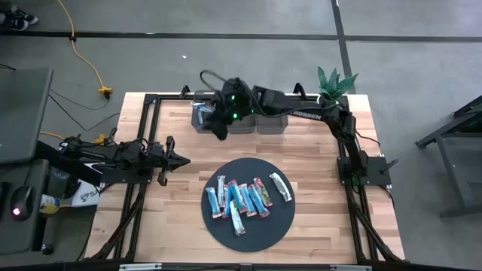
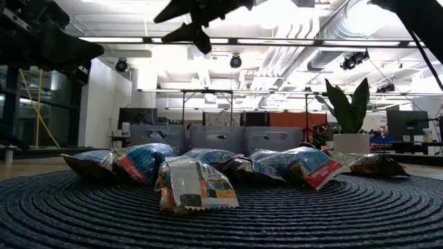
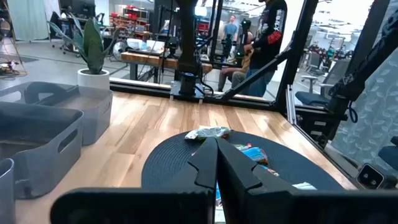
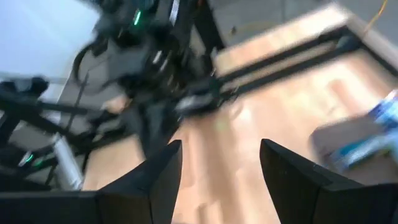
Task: Pick and place Granola Bars by type
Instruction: Put the yellow granola bar into the middle black bin
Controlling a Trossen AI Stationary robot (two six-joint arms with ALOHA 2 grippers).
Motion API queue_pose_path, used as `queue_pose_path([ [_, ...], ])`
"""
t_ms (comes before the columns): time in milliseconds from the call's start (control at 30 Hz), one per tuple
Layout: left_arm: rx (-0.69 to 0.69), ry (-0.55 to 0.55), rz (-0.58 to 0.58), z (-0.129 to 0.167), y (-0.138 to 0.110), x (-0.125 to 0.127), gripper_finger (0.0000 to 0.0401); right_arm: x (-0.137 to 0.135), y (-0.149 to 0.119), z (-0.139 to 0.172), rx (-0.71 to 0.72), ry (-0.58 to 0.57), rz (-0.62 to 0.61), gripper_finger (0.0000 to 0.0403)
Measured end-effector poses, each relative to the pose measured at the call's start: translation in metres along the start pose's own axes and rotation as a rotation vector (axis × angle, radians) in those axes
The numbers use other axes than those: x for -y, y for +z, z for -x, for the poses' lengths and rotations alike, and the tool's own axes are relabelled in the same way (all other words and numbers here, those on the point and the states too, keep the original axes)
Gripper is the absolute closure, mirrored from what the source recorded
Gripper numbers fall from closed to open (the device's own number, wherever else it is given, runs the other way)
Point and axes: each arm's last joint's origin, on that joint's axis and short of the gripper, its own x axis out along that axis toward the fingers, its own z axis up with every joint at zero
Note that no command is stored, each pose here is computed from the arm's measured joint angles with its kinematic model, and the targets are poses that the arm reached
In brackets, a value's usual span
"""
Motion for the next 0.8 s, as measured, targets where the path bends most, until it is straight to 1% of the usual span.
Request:
queue_pose_path([
  [100, 0.000, 0.000, 0.000, 0.000, 0.000, 0.000, 0.0400, -0.022, -0.015, -0.008, -0.081, 0.011, -0.034, 0.0203],
  [200, 0.000, 0.000, 0.000, 0.000, 0.000, 0.000, 0.0400, -0.043, -0.031, -0.014, -0.155, -0.036, -0.051, 0.0203],
  [333, 0.000, 0.000, 0.000, 0.000, 0.000, 0.000, 0.0400, -0.069, -0.052, -0.018, -0.227, -0.138, -0.063, 0.0203],
  [533, 0.000, 0.000, 0.000, 0.000, 0.000, 0.000, 0.0400, -0.100, -0.076, -0.020, -0.262, -0.268, -0.155, 0.0203],
  [633, 0.000, 0.000, 0.000, 0.000, 0.000, 0.000, 0.0400, -0.111, -0.090, -0.018, -0.296, -0.359, -0.223, 0.0203],
  [800, 0.000, 0.000, 0.000, 0.000, 0.000, 0.000, 0.0400, -0.123, -0.115, -0.009, -0.417, -0.522, -0.356, 0.0203],
])
